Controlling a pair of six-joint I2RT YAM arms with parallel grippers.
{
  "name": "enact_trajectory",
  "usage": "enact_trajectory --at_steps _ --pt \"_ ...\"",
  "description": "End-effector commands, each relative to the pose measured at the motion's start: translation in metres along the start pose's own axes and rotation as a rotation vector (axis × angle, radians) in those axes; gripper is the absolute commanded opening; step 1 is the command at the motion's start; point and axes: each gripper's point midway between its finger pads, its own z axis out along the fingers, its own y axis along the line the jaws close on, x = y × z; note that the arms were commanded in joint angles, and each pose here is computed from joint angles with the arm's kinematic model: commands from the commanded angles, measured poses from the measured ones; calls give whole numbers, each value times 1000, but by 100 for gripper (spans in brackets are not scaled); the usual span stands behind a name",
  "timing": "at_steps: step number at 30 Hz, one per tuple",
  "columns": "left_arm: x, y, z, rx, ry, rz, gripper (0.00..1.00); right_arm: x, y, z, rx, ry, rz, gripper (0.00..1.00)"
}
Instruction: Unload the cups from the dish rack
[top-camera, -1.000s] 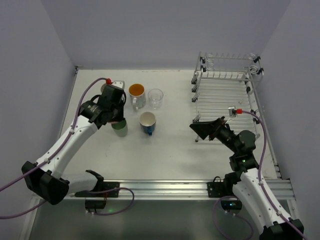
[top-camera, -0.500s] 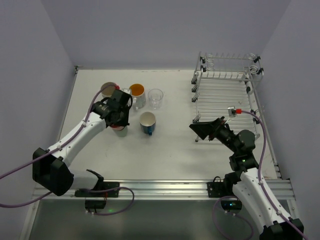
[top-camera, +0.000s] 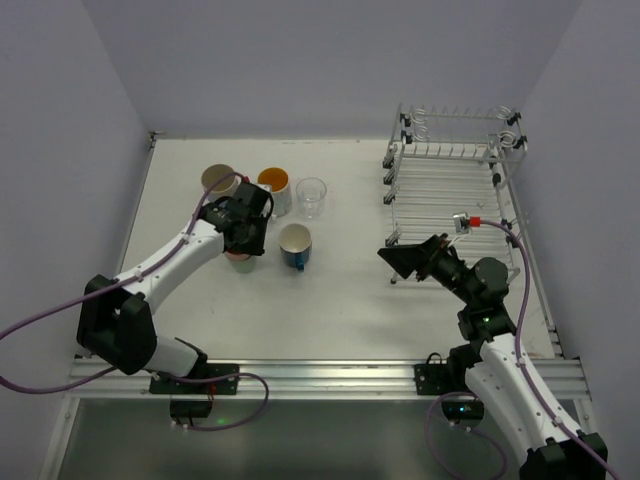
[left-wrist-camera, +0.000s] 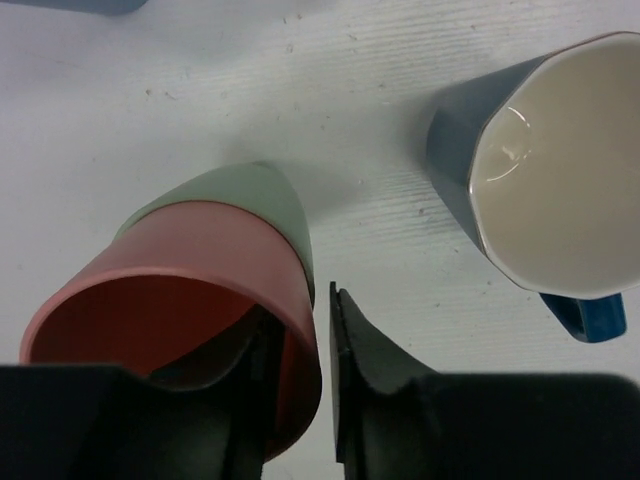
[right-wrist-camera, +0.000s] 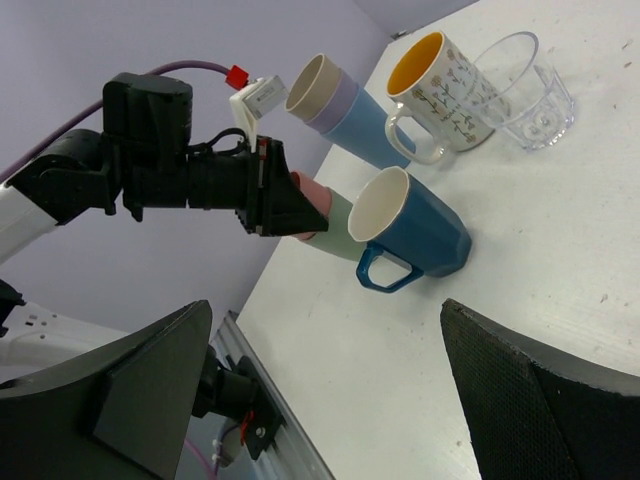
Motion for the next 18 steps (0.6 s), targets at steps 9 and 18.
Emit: enact_trajectory --at_steps 9,18 --pt "-24 6 -8 -34 -43 51 70 -5 7 0 -6 -2 -25 99" --pt "-67 7 -43 -25 -201 39 100 -16 19 -3 4 -18 -51 99"
